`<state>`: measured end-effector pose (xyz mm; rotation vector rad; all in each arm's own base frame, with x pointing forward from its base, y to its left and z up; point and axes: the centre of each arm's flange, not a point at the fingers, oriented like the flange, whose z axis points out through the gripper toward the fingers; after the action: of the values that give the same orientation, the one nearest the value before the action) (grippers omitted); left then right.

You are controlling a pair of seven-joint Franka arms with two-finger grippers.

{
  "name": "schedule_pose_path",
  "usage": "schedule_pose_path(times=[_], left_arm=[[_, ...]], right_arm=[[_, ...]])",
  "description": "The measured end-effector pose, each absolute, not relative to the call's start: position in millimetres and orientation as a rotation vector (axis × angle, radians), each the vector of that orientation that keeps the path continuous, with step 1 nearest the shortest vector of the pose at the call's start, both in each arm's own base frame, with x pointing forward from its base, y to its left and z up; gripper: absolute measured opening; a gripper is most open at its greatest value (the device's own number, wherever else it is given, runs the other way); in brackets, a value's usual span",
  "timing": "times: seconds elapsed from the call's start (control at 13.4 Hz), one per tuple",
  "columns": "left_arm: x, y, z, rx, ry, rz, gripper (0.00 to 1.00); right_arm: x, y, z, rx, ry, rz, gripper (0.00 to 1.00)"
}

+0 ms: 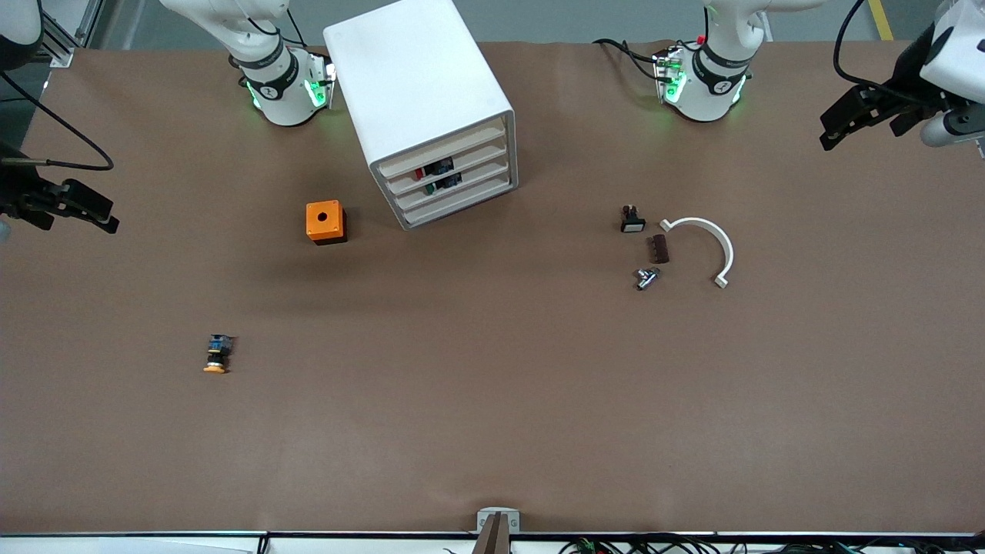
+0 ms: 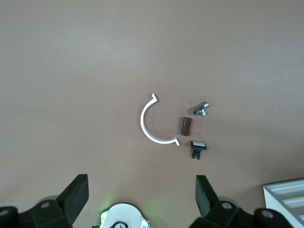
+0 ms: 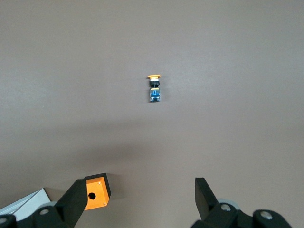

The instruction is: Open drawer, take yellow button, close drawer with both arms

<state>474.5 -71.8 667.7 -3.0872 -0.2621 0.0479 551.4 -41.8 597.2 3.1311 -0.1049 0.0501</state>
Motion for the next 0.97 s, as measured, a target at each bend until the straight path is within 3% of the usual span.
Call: schedule_pose_path(times=[0.97], left_arm=[[479.3, -74.5, 656.9, -3.103, -0.142, 0.026, 1.00]], right_arm=[[551.6, -39.9, 597.3, 3.131, -0.100, 0.051, 1.00]])
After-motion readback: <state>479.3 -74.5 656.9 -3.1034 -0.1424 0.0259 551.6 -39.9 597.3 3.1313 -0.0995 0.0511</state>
